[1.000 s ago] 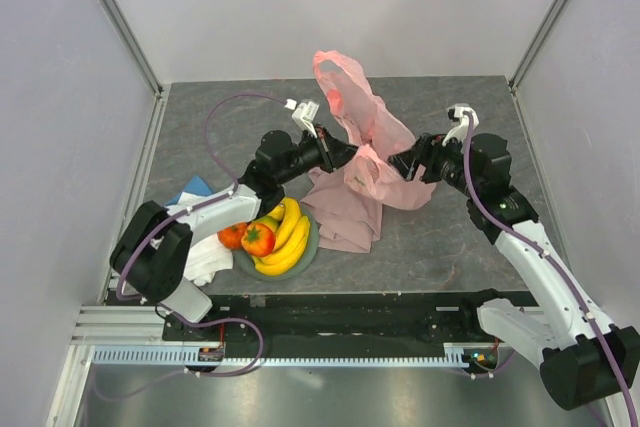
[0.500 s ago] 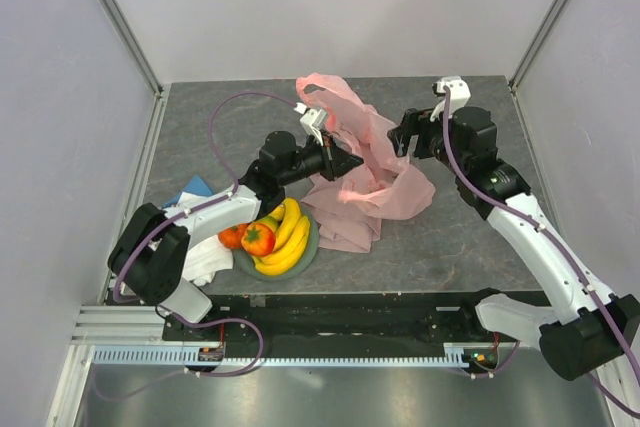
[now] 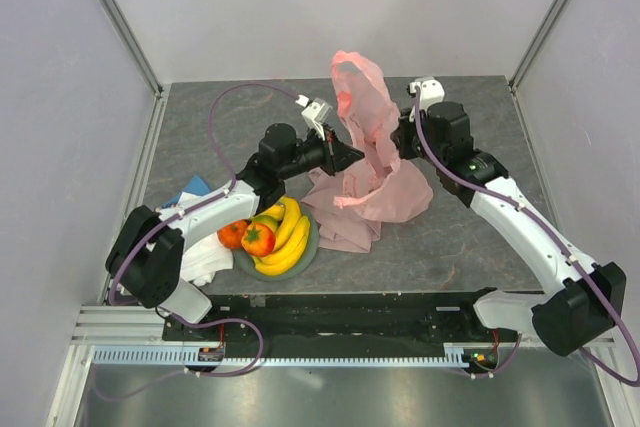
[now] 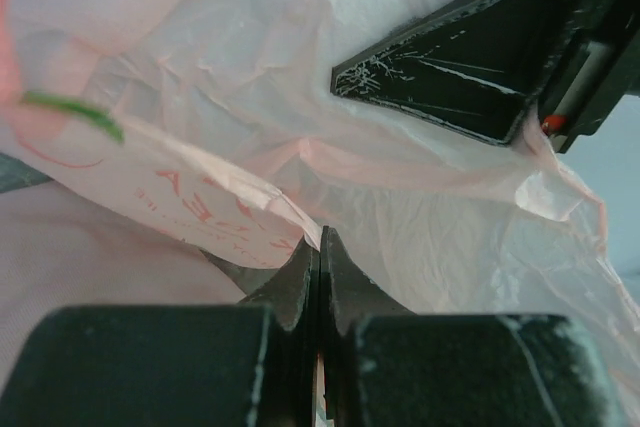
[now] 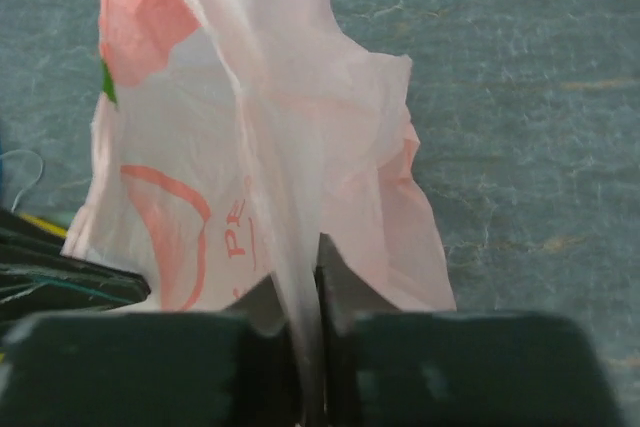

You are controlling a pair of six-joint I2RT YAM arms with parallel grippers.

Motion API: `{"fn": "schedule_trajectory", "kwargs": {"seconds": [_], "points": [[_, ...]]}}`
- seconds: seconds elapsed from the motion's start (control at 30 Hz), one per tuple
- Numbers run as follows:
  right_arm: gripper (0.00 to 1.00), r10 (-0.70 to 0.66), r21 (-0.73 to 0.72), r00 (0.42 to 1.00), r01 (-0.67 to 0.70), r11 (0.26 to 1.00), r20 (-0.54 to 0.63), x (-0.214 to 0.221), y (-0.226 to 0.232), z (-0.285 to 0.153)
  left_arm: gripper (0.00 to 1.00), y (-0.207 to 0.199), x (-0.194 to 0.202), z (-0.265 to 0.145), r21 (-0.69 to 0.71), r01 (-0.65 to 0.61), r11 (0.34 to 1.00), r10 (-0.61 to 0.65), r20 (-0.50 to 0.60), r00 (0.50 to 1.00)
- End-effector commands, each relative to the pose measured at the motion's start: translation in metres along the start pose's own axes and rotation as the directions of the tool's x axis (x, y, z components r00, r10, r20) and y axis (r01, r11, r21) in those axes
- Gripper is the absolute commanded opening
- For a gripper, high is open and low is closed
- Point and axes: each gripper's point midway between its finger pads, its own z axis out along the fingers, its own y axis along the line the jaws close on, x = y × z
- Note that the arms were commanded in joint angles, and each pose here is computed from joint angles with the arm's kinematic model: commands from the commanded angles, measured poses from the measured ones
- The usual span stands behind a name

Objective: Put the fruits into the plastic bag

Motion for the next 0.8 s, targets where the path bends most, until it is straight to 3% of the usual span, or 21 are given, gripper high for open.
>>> {"fn": "schedule_trajectory", "kwargs": {"seconds": [0.0,0.17,0.37,0.47,0.63,0.7,0.73,0.77], "points": [[0.01,-0.004,0.157,0.998,-0.005,0.988,0.057,-0.032,-0.026,-0.004,0.02,0.004,-0.036,-0.008,-0.065,-0.074,0.995,0.079,0.084,0.993],[0.00,0.108,0.308,0.990,-0.130,0.942,0.088,-0.057,-0.107,-0.005,0.02,0.036,-0.056,-0.048,-0.117,0.011,0.993,0.006,0.148,0.989],[0.00,0.119,0.483,0.975,-0.198,0.853,0.188,-0.087,-0.167,-0.038,0.02,0.093,-0.051,-0.104,-0.310,0.080,0.947,-0.031,0.160,0.987],[0.00,0.122,0.462,0.967,-0.216,0.860,0.224,-0.100,-0.169,-0.046,0.02,0.100,-0.055,-0.121,-0.364,0.054,0.930,0.013,0.179,0.984],[0.00,0.134,0.294,0.964,-0.200,0.935,0.230,-0.107,-0.140,-0.032,0.02,0.077,-0.046,-0.107,-0.256,0.014,0.967,0.016,0.115,0.993],[0.00,0.151,0.244,0.963,-0.205,0.948,0.222,-0.103,-0.131,-0.027,0.17,0.062,-0.043,-0.099,-0.205,-0.029,0.978,0.048,0.088,0.995],[0.00,0.153,0.217,0.960,-0.205,0.954,0.233,-0.107,-0.127,-0.027,0.30,0.057,-0.043,-0.097,-0.189,-0.043,0.981,0.059,0.081,0.995],[0.00,0.159,0.168,0.961,-0.199,0.965,0.225,-0.107,-0.118,-0.024,0.60,0.051,-0.046,-0.096,-0.179,-0.076,0.981,0.091,0.080,0.993]]}}
